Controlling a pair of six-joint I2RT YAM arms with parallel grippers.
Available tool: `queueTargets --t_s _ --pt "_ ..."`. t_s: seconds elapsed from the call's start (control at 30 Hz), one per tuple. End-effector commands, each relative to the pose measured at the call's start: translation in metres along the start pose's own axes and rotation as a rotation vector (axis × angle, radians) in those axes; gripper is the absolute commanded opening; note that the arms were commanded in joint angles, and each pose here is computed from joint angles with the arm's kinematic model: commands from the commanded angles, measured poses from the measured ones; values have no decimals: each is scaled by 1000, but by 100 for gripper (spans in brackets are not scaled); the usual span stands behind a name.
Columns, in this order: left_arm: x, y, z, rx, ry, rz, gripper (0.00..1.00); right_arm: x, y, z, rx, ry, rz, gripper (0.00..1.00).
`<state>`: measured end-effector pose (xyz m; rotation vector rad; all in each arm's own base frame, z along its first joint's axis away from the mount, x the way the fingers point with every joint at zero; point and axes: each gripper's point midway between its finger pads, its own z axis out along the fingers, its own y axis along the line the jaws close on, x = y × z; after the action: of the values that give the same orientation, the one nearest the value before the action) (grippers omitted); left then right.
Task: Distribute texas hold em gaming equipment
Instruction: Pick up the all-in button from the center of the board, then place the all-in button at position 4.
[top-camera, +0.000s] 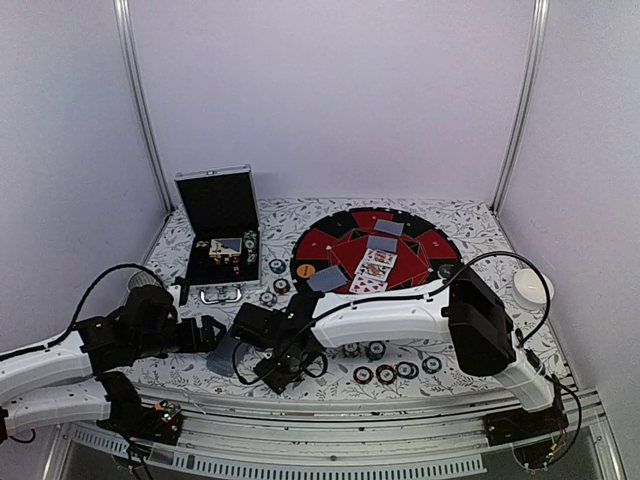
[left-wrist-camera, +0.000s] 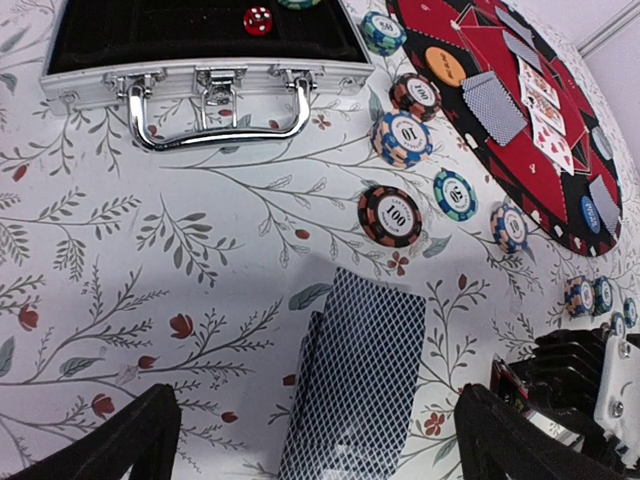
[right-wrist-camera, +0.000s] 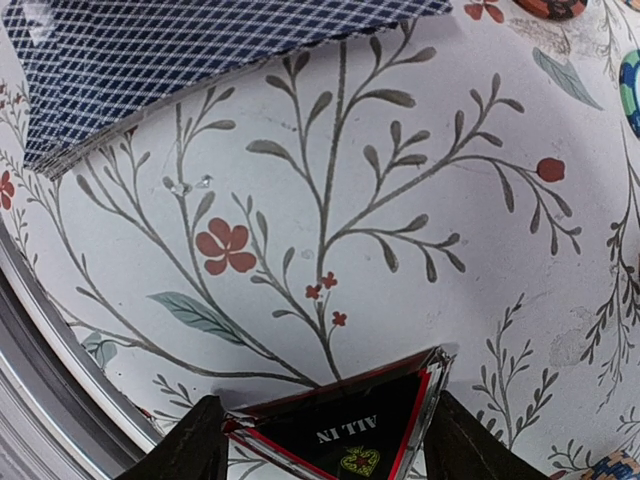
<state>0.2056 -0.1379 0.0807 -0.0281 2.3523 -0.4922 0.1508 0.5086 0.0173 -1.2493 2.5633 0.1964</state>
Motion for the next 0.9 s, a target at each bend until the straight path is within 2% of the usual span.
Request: queueTargets --t_s 0.0,0.23,0.43,0.6,0.87 --pt "-3 -2 1 9 -15 16 98 29 -9 25 55 104 -11 62" --pt "-5 -4 1 12 -20 25 98 20 -12 8 63 68 -9 58" --pt "-6 -4 0 19 -33 30 98 -15 -17 -36 16 -86 12 54" --pt "-9 -6 -2 28 -46 31 98 -32 -31 -57 -52 -160 48 52" --pt "-8 -5 -2 31 -53 29 98 -62 -109 -76 25 -239 117 52"
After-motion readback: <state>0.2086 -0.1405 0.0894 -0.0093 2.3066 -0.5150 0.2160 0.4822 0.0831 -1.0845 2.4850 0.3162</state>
